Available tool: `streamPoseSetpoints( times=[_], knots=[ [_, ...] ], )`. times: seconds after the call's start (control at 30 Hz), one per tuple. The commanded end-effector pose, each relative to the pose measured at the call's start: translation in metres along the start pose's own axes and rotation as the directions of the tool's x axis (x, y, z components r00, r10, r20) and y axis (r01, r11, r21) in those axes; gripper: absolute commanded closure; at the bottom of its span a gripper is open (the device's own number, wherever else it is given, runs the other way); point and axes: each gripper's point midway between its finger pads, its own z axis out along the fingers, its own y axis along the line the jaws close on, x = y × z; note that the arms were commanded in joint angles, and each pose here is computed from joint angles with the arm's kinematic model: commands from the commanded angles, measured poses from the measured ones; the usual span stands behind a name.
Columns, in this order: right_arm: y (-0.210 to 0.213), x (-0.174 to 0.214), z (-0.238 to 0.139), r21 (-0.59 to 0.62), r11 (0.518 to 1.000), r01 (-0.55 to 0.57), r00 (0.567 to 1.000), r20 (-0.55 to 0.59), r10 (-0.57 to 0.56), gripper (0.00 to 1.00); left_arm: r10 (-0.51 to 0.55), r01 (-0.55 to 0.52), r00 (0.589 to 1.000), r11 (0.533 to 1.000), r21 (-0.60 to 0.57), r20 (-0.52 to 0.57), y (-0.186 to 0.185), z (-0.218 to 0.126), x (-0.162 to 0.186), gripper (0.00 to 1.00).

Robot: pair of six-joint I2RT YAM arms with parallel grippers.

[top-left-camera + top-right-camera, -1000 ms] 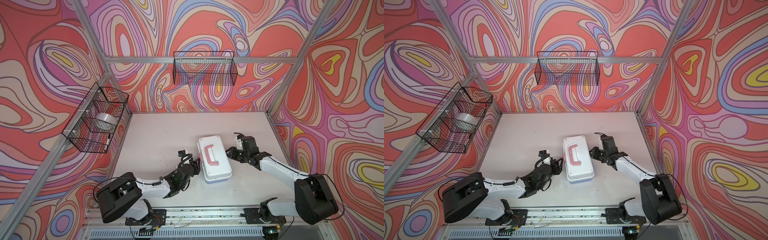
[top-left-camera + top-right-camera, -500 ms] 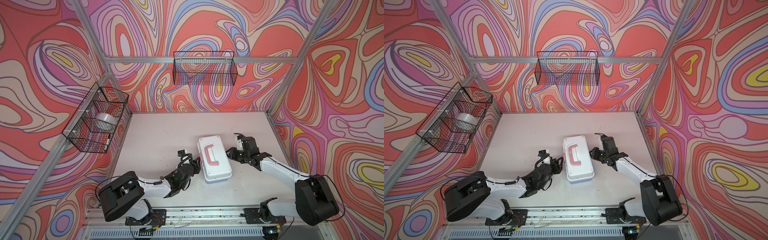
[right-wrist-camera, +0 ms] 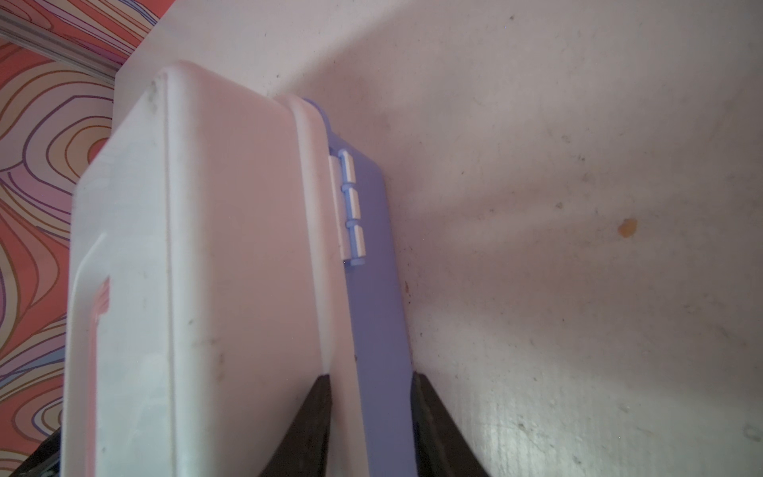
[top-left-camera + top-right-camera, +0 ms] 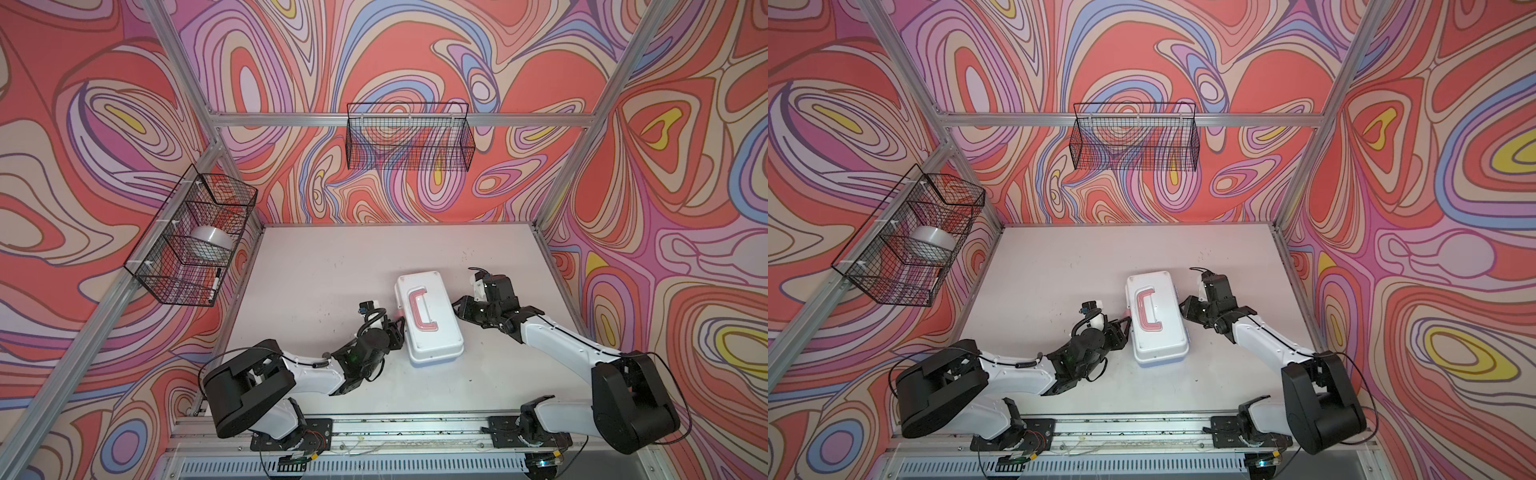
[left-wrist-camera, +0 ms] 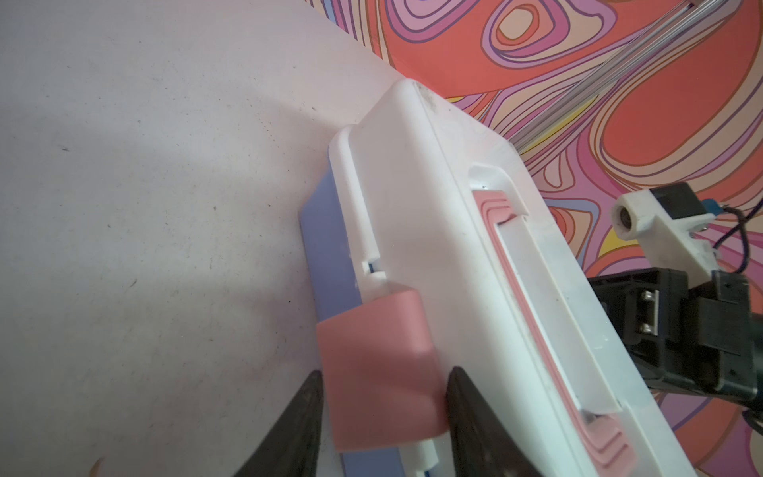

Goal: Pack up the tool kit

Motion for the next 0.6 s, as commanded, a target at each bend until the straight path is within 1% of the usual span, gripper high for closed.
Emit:
streamPoseSetpoints(
  times=[0.0,0.13,0.37,0.43,0.5,0.57],
  knots=[
    [0.0031,0.0084,-0.0009,-0.020,0.999,0.026,0.999,-0.018,-0.026,0.66,-0.029,0.029,0.999,0.999,0.033,0.012,-0.0058,0.0014,-0.0011,0.54],
    [0.0010,0.0102,0.0009,-0.015,1.000,0.026,0.999,-0.024,-0.026,0.66,-0.034,0.034,0.999,0.998,0.048,0.005,-0.0074,0.0040,0.0024,0.57],
    [-0.0019,0.0115,0.0026,-0.006,1.000,0.020,1.000,-0.024,-0.020,0.67,-0.028,0.027,1.000,0.998,0.051,0.015,-0.0058,0.0036,0.0022,0.58],
    [-0.0025,0.0114,0.0021,-0.003,1.000,0.019,1.000,-0.022,-0.019,0.67,-0.022,0.021,1.000,0.998,0.060,0.014,-0.0088,0.0031,0.0010,0.60],
    [-0.0019,0.0099,0.0015,-0.002,1.000,0.019,1.000,-0.018,-0.019,0.67,-0.012,0.012,1.000,0.998,0.057,0.002,-0.0109,0.0040,0.0016,0.65],
    [-0.0019,0.0093,0.0018,0.000,1.000,0.019,1.000,-0.016,-0.019,0.67,0.003,-0.002,1.000,0.999,0.047,-0.014,-0.0114,0.0055,0.0036,0.66]
  ],
)
